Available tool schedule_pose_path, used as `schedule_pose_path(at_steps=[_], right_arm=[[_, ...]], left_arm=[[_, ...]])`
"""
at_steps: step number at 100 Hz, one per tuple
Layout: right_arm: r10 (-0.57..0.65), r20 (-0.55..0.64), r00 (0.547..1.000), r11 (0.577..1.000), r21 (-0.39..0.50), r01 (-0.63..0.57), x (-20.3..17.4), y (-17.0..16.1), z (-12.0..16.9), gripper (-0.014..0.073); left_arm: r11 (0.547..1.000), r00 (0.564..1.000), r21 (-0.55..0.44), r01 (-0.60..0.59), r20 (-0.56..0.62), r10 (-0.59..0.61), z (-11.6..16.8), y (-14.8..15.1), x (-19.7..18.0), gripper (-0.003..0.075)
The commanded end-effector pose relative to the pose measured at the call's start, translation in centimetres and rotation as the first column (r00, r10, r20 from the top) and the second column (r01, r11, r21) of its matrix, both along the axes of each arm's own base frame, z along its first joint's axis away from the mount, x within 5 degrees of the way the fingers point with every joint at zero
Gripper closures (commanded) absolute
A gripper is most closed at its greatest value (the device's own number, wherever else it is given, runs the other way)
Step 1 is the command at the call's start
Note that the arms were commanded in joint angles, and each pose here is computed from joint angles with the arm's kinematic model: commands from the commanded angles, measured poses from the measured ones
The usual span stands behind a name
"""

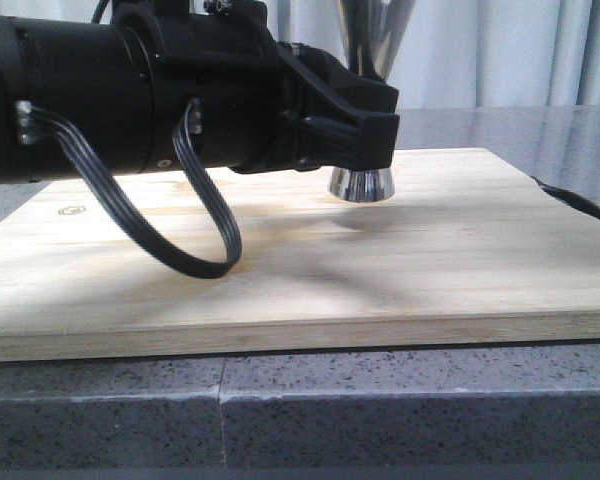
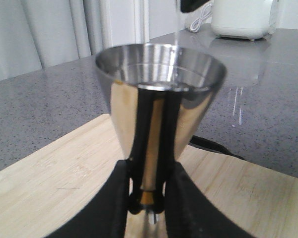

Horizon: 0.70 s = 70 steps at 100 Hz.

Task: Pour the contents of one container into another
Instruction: 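Hold the beaker tilted over the jigger with the right gripper, draining it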

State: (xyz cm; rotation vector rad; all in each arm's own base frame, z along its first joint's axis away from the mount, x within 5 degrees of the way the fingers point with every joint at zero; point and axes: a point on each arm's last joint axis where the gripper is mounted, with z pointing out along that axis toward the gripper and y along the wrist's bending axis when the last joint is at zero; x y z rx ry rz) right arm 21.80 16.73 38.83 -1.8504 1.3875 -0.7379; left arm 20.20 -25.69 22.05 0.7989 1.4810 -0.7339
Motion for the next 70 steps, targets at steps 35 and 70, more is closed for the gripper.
schedule_pose_path(at_steps=[35, 70], right_arm=[[0.029, 0.107, 0.994, 0.999, 0.025, -0.032, -0.22, -0.34, 2.29, 0.0389], [0.033, 0.108, 0.994, 0.999, 0.019, -0.035, -0.22, -0.34, 2.29, 0.0389]], left_arm=[[0.992, 0.997, -0.125, 0.013, 0.078, -0.004, 2.64, -0.21, -0.11, 0.0739], [0.992, 0.997, -0.124, 0.015, 0.079, -0.005, 2.64, -0.22, -0.12, 0.0739]])
